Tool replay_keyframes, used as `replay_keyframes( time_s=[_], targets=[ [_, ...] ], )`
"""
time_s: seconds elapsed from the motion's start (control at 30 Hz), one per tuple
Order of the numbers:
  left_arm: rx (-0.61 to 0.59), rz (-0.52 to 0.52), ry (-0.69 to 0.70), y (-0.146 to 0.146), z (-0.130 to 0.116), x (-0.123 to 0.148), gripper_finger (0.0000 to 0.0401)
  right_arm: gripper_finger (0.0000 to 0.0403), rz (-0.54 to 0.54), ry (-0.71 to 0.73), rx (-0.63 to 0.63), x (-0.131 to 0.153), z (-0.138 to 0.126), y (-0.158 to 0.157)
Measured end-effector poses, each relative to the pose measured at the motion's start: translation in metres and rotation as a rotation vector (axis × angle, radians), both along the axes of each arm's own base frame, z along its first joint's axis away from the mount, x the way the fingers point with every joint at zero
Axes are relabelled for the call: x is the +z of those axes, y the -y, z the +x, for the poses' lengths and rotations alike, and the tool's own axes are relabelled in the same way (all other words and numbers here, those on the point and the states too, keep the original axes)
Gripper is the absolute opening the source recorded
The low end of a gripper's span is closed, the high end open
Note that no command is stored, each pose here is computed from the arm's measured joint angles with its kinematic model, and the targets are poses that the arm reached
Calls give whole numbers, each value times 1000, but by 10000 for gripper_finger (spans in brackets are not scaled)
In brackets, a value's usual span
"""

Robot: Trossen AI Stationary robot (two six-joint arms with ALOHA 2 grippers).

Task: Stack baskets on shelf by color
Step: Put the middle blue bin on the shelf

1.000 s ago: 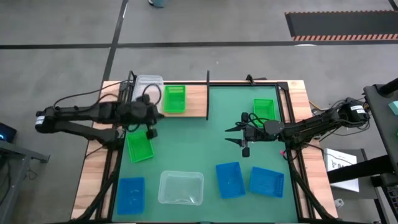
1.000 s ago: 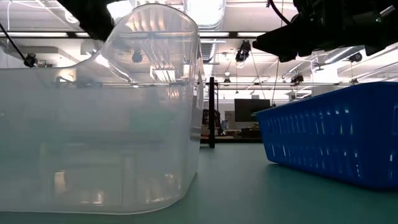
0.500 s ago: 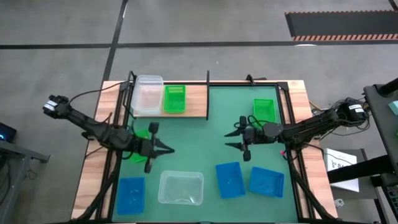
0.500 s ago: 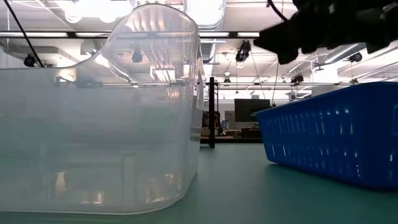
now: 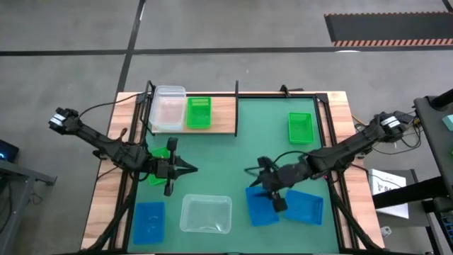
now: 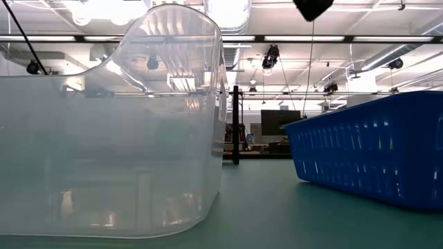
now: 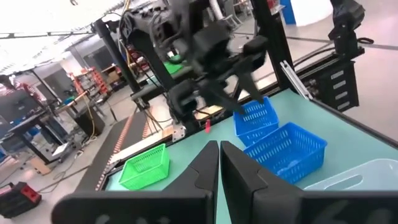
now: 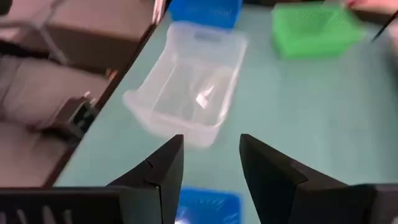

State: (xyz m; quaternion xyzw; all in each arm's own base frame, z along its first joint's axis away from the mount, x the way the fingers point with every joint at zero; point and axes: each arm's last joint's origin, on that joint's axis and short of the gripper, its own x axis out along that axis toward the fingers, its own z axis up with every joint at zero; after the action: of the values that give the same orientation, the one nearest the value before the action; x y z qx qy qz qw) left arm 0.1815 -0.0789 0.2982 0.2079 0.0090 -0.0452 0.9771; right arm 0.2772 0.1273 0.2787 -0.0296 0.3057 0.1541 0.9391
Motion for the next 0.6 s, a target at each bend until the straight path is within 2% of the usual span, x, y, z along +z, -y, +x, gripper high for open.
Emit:
replay_keyframes(
  time_s=[0.1, 0.27, 0.4, 0.5, 0.6],
  targets=[
    [2, -8, 17, -2, -3, 3, 1, 148, 5, -134, -8, 7, 8, -19],
    [4, -15, 36, -4, -8, 6, 1, 148, -10, -351, -53, 2, 21, -51],
    [4, -21, 56, -6, -11, 10, 1, 148, -39, -502, -109, -10, 28, -71],
    [4, -28, 69, -7, -14, 12, 1, 152, -13, -622, -181, -24, 35, -81],
    [4, -35, 81, -8, -16, 14, 1, 165, 23, -722, -179, -40, 43, -91]
  ],
)
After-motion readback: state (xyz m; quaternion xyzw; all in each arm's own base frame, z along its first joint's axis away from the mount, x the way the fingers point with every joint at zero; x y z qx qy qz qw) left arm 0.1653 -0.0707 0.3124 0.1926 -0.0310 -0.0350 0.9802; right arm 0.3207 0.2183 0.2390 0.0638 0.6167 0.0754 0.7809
